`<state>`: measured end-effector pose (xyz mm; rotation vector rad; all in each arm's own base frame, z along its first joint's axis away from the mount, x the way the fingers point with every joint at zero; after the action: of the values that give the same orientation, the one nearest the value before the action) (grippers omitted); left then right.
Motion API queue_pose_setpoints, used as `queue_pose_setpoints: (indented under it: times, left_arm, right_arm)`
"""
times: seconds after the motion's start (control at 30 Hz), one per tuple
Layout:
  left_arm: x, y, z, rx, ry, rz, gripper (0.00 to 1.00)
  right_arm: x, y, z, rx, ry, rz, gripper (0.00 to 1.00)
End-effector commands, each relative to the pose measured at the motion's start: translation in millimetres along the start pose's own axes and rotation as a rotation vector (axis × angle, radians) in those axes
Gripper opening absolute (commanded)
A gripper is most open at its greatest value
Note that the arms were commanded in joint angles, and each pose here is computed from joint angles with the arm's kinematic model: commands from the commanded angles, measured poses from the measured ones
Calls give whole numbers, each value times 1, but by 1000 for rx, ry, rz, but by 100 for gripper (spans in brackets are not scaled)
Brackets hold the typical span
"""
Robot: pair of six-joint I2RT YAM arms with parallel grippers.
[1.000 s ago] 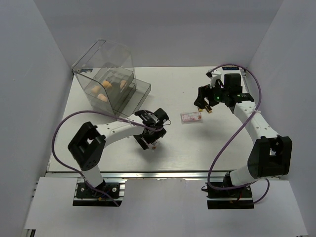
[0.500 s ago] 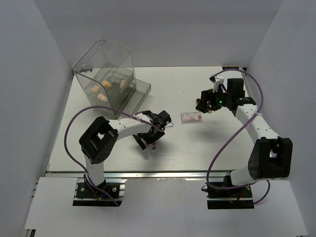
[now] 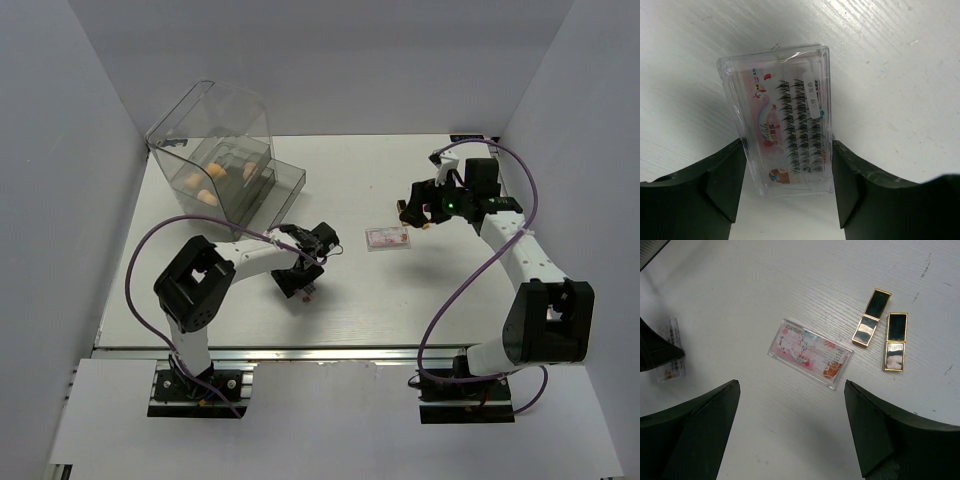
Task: Organize the makeup
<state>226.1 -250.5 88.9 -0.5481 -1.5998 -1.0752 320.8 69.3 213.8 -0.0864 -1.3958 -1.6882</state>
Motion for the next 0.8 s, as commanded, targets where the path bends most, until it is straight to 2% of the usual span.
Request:
queue_pose_setpoints:
  times: [0.0, 0.13, 0.43, 0.6, 0.63, 0.7, 0.77]
  left_arm:
    - [-10, -6, 3, -10, -30, 15, 33]
    - [13, -10, -8, -123, -128, -9, 19]
    - [67, -11, -34, -318, -238, -99, 16]
    - [115, 19, -50, -392, -309, -235, 15]
    - [116, 30, -46, -460, -255, -277, 15]
    - [135, 53, -51, -489, -253, -324, 10]
    - [135, 85, -42, -546, -191, -339, 6]
  right_arm:
    - [12, 14, 5, 32, 11, -56, 89]
    - [14, 15, 3, 31, 3, -61, 89]
    - [15, 19, 2, 33, -2, -71, 89]
    - [17, 17, 1, 30, -8, -71, 89]
    - [16, 15, 1, 29, -8, -67, 89]
    - [16, 15, 1, 27, -7, -68, 89]
    - [16, 13, 0, 22, -5, -67, 89]
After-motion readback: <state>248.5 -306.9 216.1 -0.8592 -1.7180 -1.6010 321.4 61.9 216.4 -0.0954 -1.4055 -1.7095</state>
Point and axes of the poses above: each gripper's point midway between its finger pads, its own x axis back along the fingers, its own z axis along the line the jaws close on, y = z × x, the point moved 8 cm from there along x, back along the fingers, and after that the axes turned 7 degrees about -x, right-handed, at the moved point
